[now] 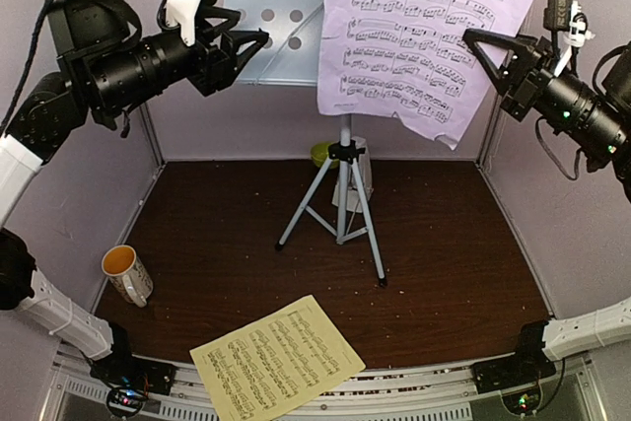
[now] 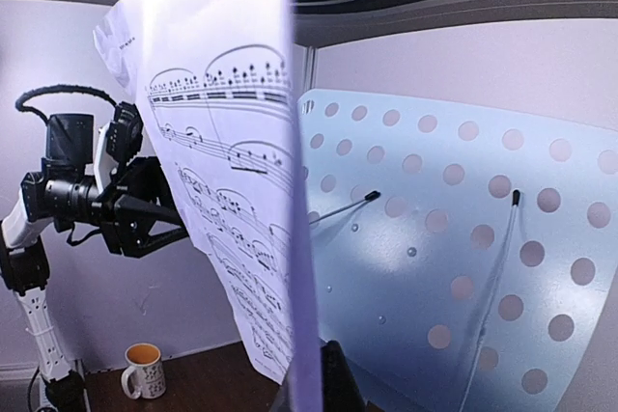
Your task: Set up the instrument practice props
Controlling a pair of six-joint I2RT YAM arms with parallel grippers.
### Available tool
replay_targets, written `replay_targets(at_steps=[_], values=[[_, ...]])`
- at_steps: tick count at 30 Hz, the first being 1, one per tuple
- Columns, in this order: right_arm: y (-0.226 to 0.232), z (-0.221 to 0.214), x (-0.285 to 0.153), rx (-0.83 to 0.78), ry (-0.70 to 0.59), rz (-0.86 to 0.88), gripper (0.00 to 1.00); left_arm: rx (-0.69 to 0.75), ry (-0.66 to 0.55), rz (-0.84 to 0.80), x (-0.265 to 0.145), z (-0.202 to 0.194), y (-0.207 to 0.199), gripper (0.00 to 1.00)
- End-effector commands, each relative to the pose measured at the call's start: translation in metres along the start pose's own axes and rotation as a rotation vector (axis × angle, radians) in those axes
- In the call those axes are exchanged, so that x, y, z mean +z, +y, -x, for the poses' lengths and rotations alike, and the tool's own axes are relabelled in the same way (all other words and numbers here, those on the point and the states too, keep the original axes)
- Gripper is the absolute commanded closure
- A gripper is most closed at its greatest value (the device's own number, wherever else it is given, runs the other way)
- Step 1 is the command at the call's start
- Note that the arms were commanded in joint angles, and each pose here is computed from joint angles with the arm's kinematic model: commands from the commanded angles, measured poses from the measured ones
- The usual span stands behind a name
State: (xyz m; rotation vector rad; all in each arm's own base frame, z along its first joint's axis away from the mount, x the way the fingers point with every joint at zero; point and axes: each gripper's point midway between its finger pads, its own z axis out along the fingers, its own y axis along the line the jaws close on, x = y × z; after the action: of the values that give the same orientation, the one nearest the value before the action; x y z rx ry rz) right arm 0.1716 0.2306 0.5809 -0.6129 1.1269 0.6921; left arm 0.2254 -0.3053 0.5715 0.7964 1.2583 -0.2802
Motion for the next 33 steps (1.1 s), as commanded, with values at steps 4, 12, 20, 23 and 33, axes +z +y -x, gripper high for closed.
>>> replay_targets(at_steps=[4,12,20,23,33], values=[[-0.038,0.04,-0.009,0.075,-0.176,-0.143,1.0,0.095,-0.012,0.056,0.026,0.023,0.007,0.41],[-0.052,0.041,0.002,0.088,-0.222,-0.182,1.0,0.195,0.063,0.099,0.065,0.017,0.002,0.38],[-0.065,0.035,0.011,0.111,-0.231,-0.228,1.0,0.259,0.092,0.145,0.085,0.008,0.002,0.43],[-0.069,0.03,0.014,0.115,-0.231,-0.239,1.0,0.287,0.111,0.168,0.094,0.001,0.003,0.45],[-0.077,0.019,0.023,0.115,-0.21,-0.253,1.0,0.319,0.09,0.251,0.104,0.006,0.011,0.65]])
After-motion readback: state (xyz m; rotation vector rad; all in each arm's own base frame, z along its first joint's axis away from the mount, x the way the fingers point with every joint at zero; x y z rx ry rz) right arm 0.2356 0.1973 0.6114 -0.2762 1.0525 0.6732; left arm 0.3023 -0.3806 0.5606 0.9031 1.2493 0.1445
